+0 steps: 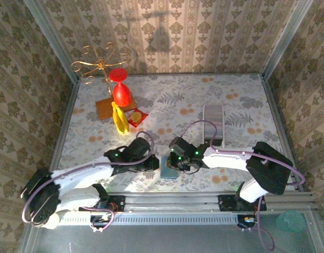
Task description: Put the credit cards into the card holder
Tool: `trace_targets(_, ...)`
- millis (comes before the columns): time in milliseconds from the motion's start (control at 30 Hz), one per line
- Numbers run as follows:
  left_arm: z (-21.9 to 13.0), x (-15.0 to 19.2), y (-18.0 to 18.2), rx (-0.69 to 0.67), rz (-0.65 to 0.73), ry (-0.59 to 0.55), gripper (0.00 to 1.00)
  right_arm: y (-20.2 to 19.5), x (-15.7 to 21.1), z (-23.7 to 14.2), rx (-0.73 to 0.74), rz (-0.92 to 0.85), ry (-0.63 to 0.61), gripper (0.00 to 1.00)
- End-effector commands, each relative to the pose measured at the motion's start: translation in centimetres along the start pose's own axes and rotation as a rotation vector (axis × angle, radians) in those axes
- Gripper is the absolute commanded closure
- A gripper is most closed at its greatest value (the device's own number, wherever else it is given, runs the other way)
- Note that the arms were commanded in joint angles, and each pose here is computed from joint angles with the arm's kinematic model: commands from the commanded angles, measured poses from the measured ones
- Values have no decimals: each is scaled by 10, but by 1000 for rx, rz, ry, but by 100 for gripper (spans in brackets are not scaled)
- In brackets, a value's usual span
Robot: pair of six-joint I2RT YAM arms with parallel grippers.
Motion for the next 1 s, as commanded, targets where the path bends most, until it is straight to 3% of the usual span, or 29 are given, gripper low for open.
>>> trace_targets(0, -31, -2, 25, -118, 7, -68, 75, 21, -18, -16, -50, -20, -71, 66)
trace_targets(100, -67, -15, 35, -161, 5, -199, 57, 42, -33, -40, -92, -42, -145, 49)
trace_targets(233, -107, -31, 45, -204, 25, -380, 31, 48, -48, -86, -83, -95, -273, 38)
trace_targets(267, -115, -34, 48, -222, 26, -426, 9, 45, -52, -97, -72, -109, -303, 37)
trace_targets(300, -122, -38, 51, -238, 35, -471, 0, 38, -56, -110, -50, -120, -349, 35)
trace_targets(433, -149, -52, 64, -340, 15, -652, 0, 9, -72, -154, 24, -210, -561, 23)
trace_targets(567, -172, -67, 77, -488, 69, -820, 0, -26, -82, -199, 136, -339, -871, 13)
trace_targets(633, -183, -74, 85, -587, 75, -896, 0, -46, -86, -216, 205, -373, -1028, 2)
trace_targets(700, -195, -79, 97, -714, 67, -965, 0, -69, -89, -230, 284, -407, -1154, 0)
trace_targets(833, -199, -90, 115, -877, 130, -1014, 0, -123, -93, -236, 454, -361, -1199, 0)
trace_targets(967, -196, -93, 151, -980, 29, -985, 0, -160, -97, -219, 530, -389, -1127, 0)
Point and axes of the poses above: each hand's point on the last joint's axis, 136 mm out from that joint toward the fingers, its own z axis out along the fingers, its own y axis along the line the jaws close on, x = y × z, the point moved 5 cm from there along -z, back along the fingers, and after that the axes turned 2 degrees about -z, right-handed, at the moved point
